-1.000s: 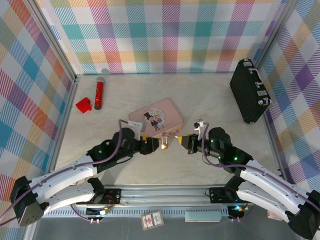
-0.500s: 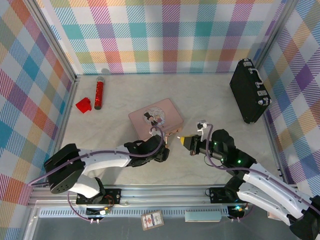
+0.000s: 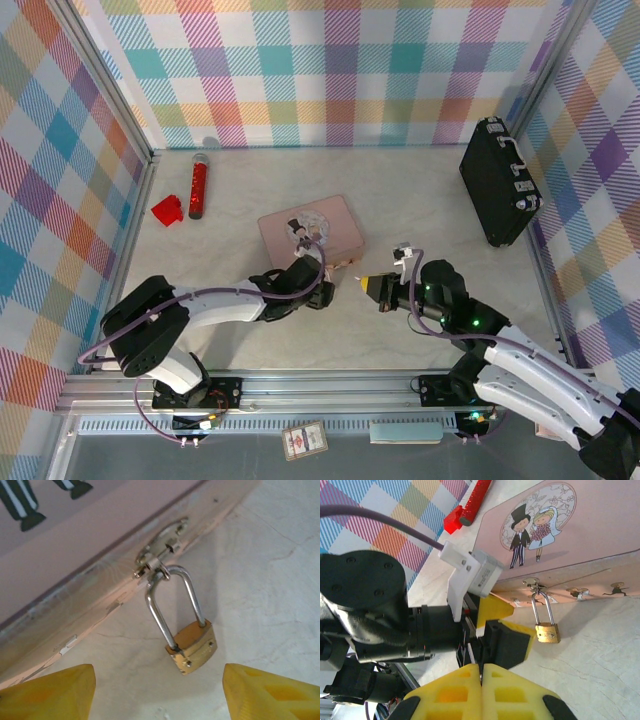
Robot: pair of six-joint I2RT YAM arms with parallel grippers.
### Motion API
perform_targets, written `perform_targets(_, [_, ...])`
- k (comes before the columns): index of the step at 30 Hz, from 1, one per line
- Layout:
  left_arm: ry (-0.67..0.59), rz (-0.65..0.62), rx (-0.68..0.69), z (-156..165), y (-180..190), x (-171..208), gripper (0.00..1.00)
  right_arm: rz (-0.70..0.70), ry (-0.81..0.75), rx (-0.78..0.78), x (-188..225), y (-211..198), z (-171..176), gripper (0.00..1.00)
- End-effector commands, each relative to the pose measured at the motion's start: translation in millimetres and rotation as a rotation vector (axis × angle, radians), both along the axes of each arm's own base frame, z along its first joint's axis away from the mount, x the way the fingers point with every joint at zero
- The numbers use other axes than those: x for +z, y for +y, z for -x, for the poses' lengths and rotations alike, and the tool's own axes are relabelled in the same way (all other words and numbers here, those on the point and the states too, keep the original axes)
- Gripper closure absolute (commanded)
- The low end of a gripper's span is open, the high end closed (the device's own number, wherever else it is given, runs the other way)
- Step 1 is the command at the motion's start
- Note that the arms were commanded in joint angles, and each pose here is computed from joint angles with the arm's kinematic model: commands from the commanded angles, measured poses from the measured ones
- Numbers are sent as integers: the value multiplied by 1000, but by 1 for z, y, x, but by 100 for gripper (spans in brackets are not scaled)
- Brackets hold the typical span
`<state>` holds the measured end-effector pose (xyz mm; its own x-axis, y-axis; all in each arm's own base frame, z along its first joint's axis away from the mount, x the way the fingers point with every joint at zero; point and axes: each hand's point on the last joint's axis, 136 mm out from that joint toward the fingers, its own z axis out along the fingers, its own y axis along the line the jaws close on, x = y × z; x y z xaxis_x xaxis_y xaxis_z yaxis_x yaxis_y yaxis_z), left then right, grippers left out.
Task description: Unlock the padlock with the key
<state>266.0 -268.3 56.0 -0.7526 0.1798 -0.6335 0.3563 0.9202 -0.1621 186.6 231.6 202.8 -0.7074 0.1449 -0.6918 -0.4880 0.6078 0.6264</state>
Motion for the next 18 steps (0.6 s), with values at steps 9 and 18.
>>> perform_targets(9, [-72, 286, -22, -11, -1, 23, 28, -26, 21, 11, 0, 6, -2, 100])
perform_targets(18, [-59, 449, 64, -13, -7, 8, 28, -29, 28, 13, -2, 7, -1, 100])
